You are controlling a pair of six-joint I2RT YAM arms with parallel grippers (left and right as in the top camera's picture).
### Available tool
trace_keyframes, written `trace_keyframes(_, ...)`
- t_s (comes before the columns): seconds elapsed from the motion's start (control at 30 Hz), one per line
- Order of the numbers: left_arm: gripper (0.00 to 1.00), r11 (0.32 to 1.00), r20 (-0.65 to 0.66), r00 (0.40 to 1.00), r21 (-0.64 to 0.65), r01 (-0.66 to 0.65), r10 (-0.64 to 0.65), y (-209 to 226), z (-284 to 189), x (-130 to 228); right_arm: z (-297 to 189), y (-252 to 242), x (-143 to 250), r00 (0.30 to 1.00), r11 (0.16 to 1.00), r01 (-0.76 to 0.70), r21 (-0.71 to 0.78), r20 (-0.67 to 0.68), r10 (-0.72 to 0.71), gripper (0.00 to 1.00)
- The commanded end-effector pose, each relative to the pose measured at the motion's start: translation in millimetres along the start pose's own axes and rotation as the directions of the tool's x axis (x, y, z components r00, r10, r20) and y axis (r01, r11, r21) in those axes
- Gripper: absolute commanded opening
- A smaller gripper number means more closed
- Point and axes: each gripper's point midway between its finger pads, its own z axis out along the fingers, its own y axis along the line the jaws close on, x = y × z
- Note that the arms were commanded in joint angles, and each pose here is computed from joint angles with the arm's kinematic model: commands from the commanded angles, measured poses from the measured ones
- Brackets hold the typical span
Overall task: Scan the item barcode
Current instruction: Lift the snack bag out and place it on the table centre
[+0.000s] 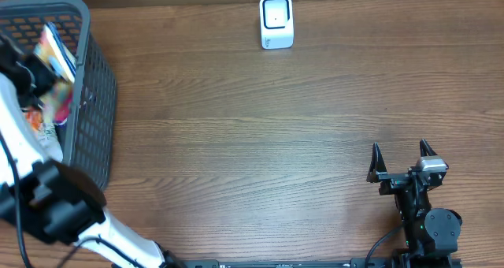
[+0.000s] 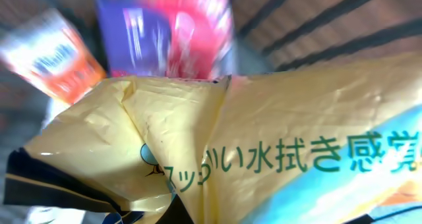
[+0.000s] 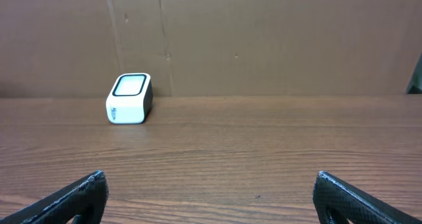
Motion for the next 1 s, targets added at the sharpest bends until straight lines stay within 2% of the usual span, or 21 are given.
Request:
trace_keyframes(0.0,0.04,0.994,0.294,0.955,0.108,0.017,-0.049,-33.5,-131.1,-31.8,0.2,0.8,2.1,1.0,1.0,0.002,-0.003,0.003,-0.002,1.0)
trace_keyframes(0.1,0.05,0.989,0.391,0.918,0.148,0.014,-0.071,-44.5,-185.8,-25.9,0.2,0.8,2.1,1.0,1.0,0.002,-0.003,0.003,-0.002,1.0)
trace_keyframes(0.2,0.04,0.972,0.402,0.914,0.233,-0.044,-0.055,-68.3,-218.4,-5.5,0.2,0.9,2.0,1.0,1.0,0.002,-0.003,0.003,-0.002,1.0)
trace_keyframes(0.3,0.04,0.928,0.334,0.942,0.35,-0.125,0.001,-108.1,-231.5,29.5,0.2,0.8,2.1,1.0,1.0,0.002,-0.003,0.003,-0.002,1.0)
trace_keyframes(0.37,0.04,0.887,0.236,0.968,0.423,-0.184,0.088,-146.4,-225.0,64.6,0.2,0.8,2.1,1.0,1.0,0.002,-0.003,0.003,-0.002,1.0)
trace_keyframes(0.47,0.04,0.84,0.116,0.966,0.477,-0.259,0.232,-190.2,-207.9,112.5,0.2,0.9,2.0,1.0,1.0,0.002,-0.003,0.003,-0.002,1.0)
trace_keyframes(0.57,0.05,0.775,0.0,0.902,0.512,-0.37,0.431,-234.9,-181.9,173.7,0.2,0.9,2.0,1.0,1.0,0.002,-0.003,0.003,-0.002,1.0)
trace_keyframes(0.63,0.04,0.761,-0.06,0.864,0.506,-0.405,0.5,-247.6,-164.9,201.1,0.2,0.8,2.1,1.0,1.0,0.002,-0.003,0.003,-0.002,1.0)
trace_keyframes(0.7,0.04,0.739,-0.158,0.793,0.503,-0.449,0.589,-261.5,-138.0,244.5,0.2,0.9,2.0,1.0,1.0,0.002,-0.003,0.003,-0.002,1.0)
trace_keyframes(0.87,0.04,0.715,-0.339,0.643,0.475,-0.513,0.687,-275.3,-79.4,324.2,0.2,0.9,2.0,1.0,1.0,0.002,-0.003,0.003,-0.002,1.0)
trace_keyframes(0.97,0.04,0.705,-0.388,0.591,0.454,-0.545,0.707,-283.9,-56.1,351.8,0.2,0.9,2.0,1.0,1.0,0.002,-0.003,0.003,-0.002,1.0)
